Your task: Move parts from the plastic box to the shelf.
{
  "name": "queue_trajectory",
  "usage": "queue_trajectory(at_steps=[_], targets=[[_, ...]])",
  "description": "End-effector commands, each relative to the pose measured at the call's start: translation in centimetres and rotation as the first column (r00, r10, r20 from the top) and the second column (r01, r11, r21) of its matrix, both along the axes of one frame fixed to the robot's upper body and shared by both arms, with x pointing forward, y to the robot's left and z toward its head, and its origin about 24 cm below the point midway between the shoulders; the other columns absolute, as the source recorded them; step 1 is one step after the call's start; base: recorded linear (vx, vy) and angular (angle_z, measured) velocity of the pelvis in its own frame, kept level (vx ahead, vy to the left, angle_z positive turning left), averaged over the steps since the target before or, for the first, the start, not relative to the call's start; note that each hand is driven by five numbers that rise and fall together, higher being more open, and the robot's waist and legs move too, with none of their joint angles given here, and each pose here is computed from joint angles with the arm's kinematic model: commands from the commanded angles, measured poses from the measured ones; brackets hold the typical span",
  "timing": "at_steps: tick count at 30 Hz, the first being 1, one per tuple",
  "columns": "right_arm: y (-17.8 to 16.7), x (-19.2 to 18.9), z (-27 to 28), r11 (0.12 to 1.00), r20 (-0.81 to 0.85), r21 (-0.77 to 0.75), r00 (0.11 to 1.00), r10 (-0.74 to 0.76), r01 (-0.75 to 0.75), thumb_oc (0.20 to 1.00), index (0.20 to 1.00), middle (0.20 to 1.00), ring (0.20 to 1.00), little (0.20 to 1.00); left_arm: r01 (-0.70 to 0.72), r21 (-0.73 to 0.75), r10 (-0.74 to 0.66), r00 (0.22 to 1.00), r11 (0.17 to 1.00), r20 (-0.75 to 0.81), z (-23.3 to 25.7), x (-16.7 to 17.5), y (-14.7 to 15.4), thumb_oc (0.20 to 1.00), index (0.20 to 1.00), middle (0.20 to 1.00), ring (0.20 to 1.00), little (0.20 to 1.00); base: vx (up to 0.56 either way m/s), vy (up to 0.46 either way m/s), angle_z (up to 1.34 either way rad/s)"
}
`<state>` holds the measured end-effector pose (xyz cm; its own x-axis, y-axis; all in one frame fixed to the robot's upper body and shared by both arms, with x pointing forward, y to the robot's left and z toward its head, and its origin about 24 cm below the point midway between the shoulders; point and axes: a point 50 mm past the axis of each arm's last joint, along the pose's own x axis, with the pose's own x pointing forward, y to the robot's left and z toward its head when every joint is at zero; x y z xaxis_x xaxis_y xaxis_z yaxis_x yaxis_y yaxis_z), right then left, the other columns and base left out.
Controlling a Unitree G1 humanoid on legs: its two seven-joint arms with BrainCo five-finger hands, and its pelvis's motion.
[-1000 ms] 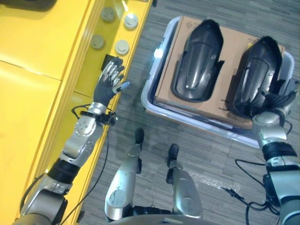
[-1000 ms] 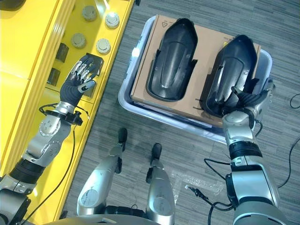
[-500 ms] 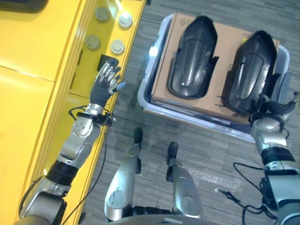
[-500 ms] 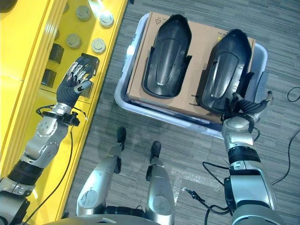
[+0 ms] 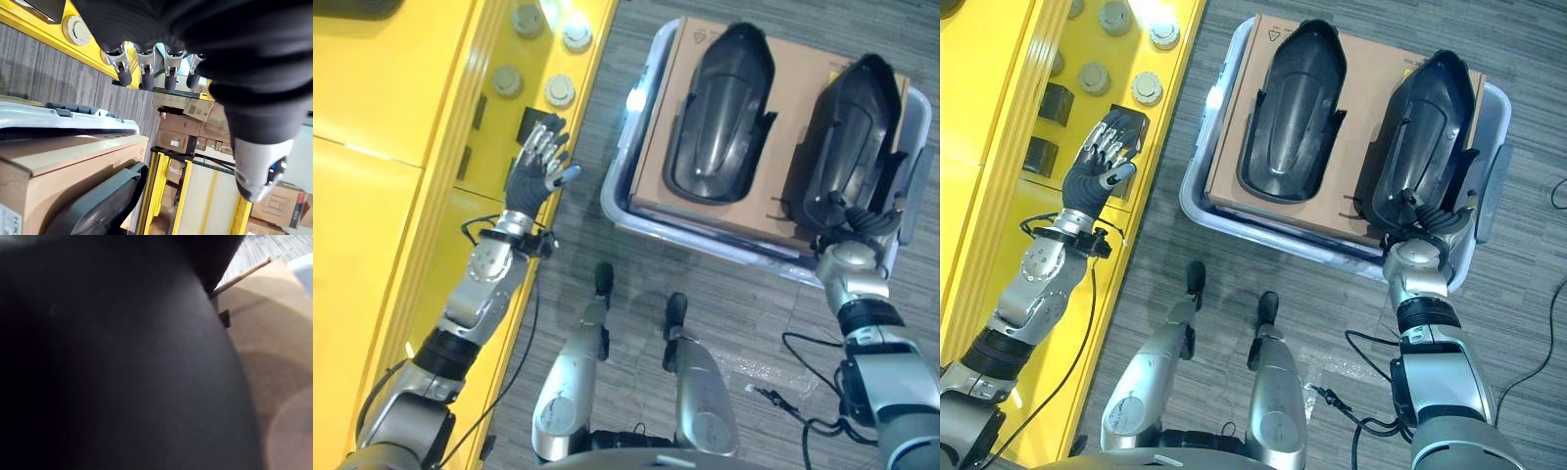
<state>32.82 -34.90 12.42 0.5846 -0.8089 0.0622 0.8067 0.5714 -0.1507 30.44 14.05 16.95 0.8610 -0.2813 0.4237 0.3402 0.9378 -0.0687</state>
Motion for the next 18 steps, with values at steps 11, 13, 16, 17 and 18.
queue_trajectory(at_steps=[11, 13, 16, 17, 18], targets=[[-1.4, -0.9, -0.1, 0.999, 0.047, 0.043, 0.999, -0.023, 0.021, 0.2, 0.2, 0.2, 0.2, 0.2, 0.027, -0.065, -0.019, 0.991, 0.998, 0.132, 2.3, -0.4, -0.4, 1.0, 1.0, 1.0, 1.0, 1.0, 0.0, 0.0, 0.0], [-1.7, -1.3, -0.5, 0.998, 0.045, 0.058, 0.998, -0.034, 0.032, 0.2, 0.2, 0.2, 0.2, 0.2, 0.031, -0.061, -0.023, 0.991, 0.998, 0.129, 2.2, -0.4, -0.4, 1.0, 1.0, 1.0, 1.0, 1.0, 0.0, 0.0, 0.0], [-1.9, -1.7, -0.9, 0.997, 0.06, 0.066, 0.997, -0.043, 0.039, 0.2, 0.2, 0.2, 0.2, 0.2, 0.034, -0.06, -0.026, 0.992, 0.998, 0.126, 2.2, -0.6, -0.4, 1.0, 1.0, 1.0, 1.0, 1.0, 0.0, 0.0, 0.0], [-1.9, -1.7, -0.8, 0.997, 0.066, 0.065, 0.997, -0.044, 0.04, 0.2, 0.2, 0.2, 0.2, 0.2, 0.034, -0.061, -0.026, 0.992, 0.998, 0.127, 2.2, -0.6, -0.4, 1.0, 1.0, 1.0, 1.0, 1.0, 0.0, 0.0, 0.0], [-2.0, -1.8, -0.8, 0.997, 0.079, 0.064, 0.996, -0.048, 0.043, 0.2, 0.2, 0.2, 0.2, 0.2, 0.035, -0.061, -0.028, 0.992, 0.998, 0.124, 2.2, -0.7, -0.4, 1.0, 1.0, 1.0, 1.0, 1.0, 0.0, 0.0, 0.0]])
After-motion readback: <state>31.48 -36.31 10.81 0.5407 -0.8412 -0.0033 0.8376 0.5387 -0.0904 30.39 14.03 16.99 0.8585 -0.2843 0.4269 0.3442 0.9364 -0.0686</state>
